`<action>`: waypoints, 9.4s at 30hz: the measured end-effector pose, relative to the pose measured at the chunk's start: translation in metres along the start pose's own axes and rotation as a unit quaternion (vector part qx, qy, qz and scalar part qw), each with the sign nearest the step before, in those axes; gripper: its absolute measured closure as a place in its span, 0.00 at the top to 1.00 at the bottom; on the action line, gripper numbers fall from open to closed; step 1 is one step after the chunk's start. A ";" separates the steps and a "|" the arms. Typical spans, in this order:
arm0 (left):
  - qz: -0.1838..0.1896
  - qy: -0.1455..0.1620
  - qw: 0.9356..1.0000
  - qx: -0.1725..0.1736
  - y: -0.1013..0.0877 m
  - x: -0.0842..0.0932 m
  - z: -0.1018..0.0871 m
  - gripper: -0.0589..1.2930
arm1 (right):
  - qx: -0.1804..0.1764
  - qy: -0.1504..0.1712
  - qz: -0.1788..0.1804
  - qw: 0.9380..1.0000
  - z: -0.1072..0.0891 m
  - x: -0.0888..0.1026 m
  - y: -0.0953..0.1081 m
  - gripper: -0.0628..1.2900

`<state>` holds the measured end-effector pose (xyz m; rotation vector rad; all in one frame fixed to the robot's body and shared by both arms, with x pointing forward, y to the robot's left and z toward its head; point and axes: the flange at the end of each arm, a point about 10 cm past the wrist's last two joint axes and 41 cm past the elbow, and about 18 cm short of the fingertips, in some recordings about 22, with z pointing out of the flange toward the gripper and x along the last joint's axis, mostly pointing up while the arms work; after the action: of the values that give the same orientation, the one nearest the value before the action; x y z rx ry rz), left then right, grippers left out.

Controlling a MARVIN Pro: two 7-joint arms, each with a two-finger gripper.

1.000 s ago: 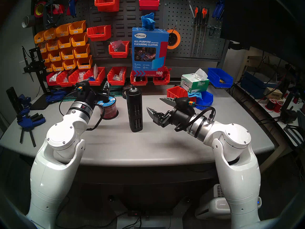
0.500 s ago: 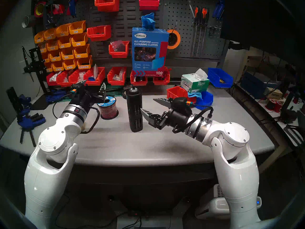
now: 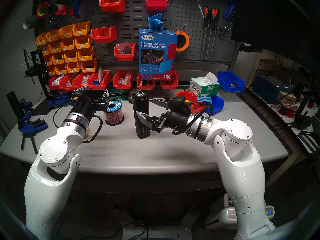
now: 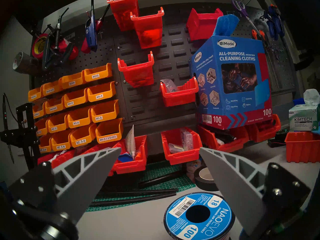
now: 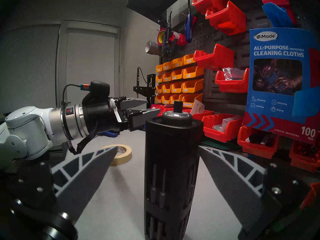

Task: Pick a screwdriver bit and insert it into the screwdriver

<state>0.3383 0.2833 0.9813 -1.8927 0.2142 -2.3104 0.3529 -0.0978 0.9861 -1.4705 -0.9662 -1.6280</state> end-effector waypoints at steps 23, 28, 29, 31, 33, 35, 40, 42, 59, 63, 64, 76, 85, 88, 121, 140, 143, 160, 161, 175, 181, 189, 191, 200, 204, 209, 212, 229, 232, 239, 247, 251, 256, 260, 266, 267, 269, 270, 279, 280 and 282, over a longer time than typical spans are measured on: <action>0.002 0.006 1.000 0.003 -0.001 0.001 0.000 0.96 | -0.006 -0.002 0.003 1.000 0.033 -0.002 0.019 0.95; 0.002 0.007 1.000 0.003 -0.001 0.001 -0.001 0.96 | -0.008 -0.005 0.005 1.000 0.038 -0.004 0.019 0.95; 0.002 0.007 1.000 0.003 -0.001 0.001 -0.001 0.96 | -0.008 -0.005 0.005 1.000 0.039 -0.004 0.019 0.95; 0.002 0.007 1.000 0.003 -0.001 0.001 -0.001 0.96 | -0.008 -0.006 0.006 1.000 0.041 -0.004 0.018 0.95; 0.002 0.007 1.000 0.003 -0.001 0.001 -0.001 0.96 | -0.007 -0.007 0.007 1.000 0.043 -0.004 0.018 0.95; 0.002 0.007 1.000 0.003 -0.001 0.001 -0.001 0.96 | -0.007 -0.009 0.009 1.000 0.044 -0.005 0.018 0.95; 0.002 0.007 1.000 0.003 -0.001 0.001 -0.001 0.96 | -0.008 -0.014 0.013 1.000 0.045 -0.005 0.019 0.95; 0.002 0.007 1.000 0.002 -0.001 0.001 -0.001 0.96 | -0.009 -0.015 0.015 1.000 0.045 -0.005 0.019 0.95; 0.001 0.007 1.000 0.002 -0.001 0.002 -0.001 0.96 | -0.009 -0.016 0.017 1.000 0.042 -0.005 0.024 0.68; 0.001 0.007 1.000 0.002 -0.001 0.002 -0.001 0.96 | -0.002 -0.015 0.018 1.000 0.042 -0.006 0.025 0.62; 0.001 0.007 1.000 0.002 -0.001 0.002 -0.001 0.96 | 0.000 -0.014 0.018 1.000 0.042 -0.006 0.025 0.61; 0.001 0.007 1.000 0.002 -0.001 0.002 -0.001 0.96 | 0.026 -0.008 0.019 0.999 0.053 -0.010 0.030 0.47; 0.001 0.007 1.000 0.002 -0.001 0.002 -0.001 0.96 | 0.048 -0.001 0.021 0.999 0.072 -0.014 0.035 0.46; 0.001 0.007 1.000 0.002 -0.001 0.002 -0.001 0.96 | 0.054 0.000 0.020 0.998 0.076 -0.014 0.036 0.46; -0.047 -0.051 0.991 -0.111 -0.020 0.025 -0.046 0.96 | 0.072 -0.003 0.014 0.997 0.079 -0.014 0.045 0.51; -0.095 -0.113 0.977 -0.156 -0.028 0.024 -0.071 0.96 | 0.073 -0.003 0.016 0.997 0.085 -0.014 0.048 0.52; -0.102 -0.113 0.975 -0.159 -0.028 0.025 -0.071 0.96 | 0.073 -0.003 0.015 0.997 0.086 -0.014 0.048 0.52; -0.101 -0.102 0.976 -0.162 -0.030 0.032 -0.068 0.96 | 0.071 -0.003 0.014 0.997 0.088 -0.014 0.049 0.53; -0.101 -0.101 0.976 -0.162 -0.030 0.032 -0.068 0.96 | 0.070 -0.003 0.014 0.997 0.088 -0.014 0.049 0.53; -0.101 -0.099 0.976 -0.164 -0.030 0.033 -0.068 0.96 | 0.068 -0.006 0.013 0.998 0.090 -0.013 0.055 0.55; -0.104 -0.106 0.973 -0.174 -0.026 0.028 -0.073 0.96 | 0.070 -0.007 0.014 0.997 0.091 -0.014 0.057 0.55; -0.101 -0.124 0.967 -0.200 -0.008 0.007 -0.090 0.96 | 0.074 -0.006 0.015 0.997 0.091 -0.014 0.057 0.55; -0.103 -0.121 0.966 -0.204 -0.004 0.002 -0.092 0.96 | 0.075 -0.005 0.016 0.997 0.091 -0.014 0.058 0.55; -0.111 -0.104 0.965 -0.214 0.004 -0.020 -0.095 0.96 | 0.077 -0.005 0.017 0.997 0.092 -0.014 0.058 0.56; -0.114 -0.100 0.963 -0.221 0.006 -0.032 -0.095 0.96 | 0.078 -0.005 0.016 0.997 0.092 -0.014 0.057 0.56; -0.114 -0.098 0.961 -0.234 0.010 -0.041 -0.092 0.96 | 0.078 -0.005 0.016 0.997 0.092 -0.014 0.057 0.56; -0.115 -0.094 0.958 -0.245 0.013 -0.043 -0.086 0.96 | 0.079 -0.005 0.016 0.997 0.092 -0.014 0.056 0.56; -0.117 -0.088 0.947 -0.286 0.029 -0.045 -0.071 0.96 | 0.077 -0.005 0.014 0.997 0.092 -0.013 0.052 0.56; -0.117 -0.090 0.946 -0.287 0.029 -0.047 -0.069 0.95 | 0.075 -0.006 0.014 0.997 0.092 -0.013 0.051 0.56; -0.117 -0.093 0.948 -0.282 0.029 -0.050 -0.065 0.73 | 0.072 -0.007 0.015 0.997 0.091 -0.013 0.050 0.56; -0.120 -0.098 0.948 -0.277 0.033 -0.053 -0.061 0.64 | 0.071 -0.008 0.016 0.997 0.091 -0.013 0.050 0.56; -0.122 -0.101 0.947 -0.279 0.036 -0.056 -0.060 0.61 | 0.071 -0.008 0.017 0.997 0.091 -0.012 0.050 0.56; -0.124 -0.105 0.946 -0.282 0.040 -0.060 -0.058 0.45 | 0.071 -0.008 0.017 0.997 0.091 -0.012 0.050 0.56; -0.126 -0.107 0.945 -0.284 0.044 -0.063 -0.055 0.39 | 0.071 -0.009 0.017 0.997 0.091 -0.012 0.049 0.56; -0.126 -0.110 0.944 -0.283 0.046 -0.066 -0.051 0.40 | 0.071 -0.009 0.017 0.997 0.091 -0.012 0.049 0.56; -0.126 -0.110 0.945 -0.283 0.046 -0.066 -0.050 0.40 | 0.070 -0.009 0.017 0.997 0.091 -0.011 0.049 0.56; -0.126 -0.109 0.945 -0.282 0.046 -0.066 -0.049 0.40 | 0.070 -0.009 0.017 0.997 0.090 -0.011 0.049 0.56; -0.125 -0.109 0.945 -0.282 0.045 -0.066 -0.048 0.40 | 0.070 -0.009 0.017 0.997 0.090 -0.011 0.049 0.56; -0.123 -0.109 0.946 -0.280 0.043 -0.066 -0.046 0.40 | 0.071 -0.008 0.016 0.997 0.090 -0.010 0.049 0.56; -0.124 -0.110 0.946 -0.280 0.042 -0.066 -0.046 0.40 | 0.071 -0.008 0.016 0.997 0.090 -0.010 0.049 0.56; -0.126 -0.110 0.945 -0.280 0.042 -0.066 -0.046 0.39 | 0.071 -0.008 0.016 0.997 0.090 -0.009 0.049 0.56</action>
<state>0.3073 0.2565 0.9004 -2.5610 0.7050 -2.3330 0.4376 -0.0396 0.9854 -1.3970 -1.0402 -1.4952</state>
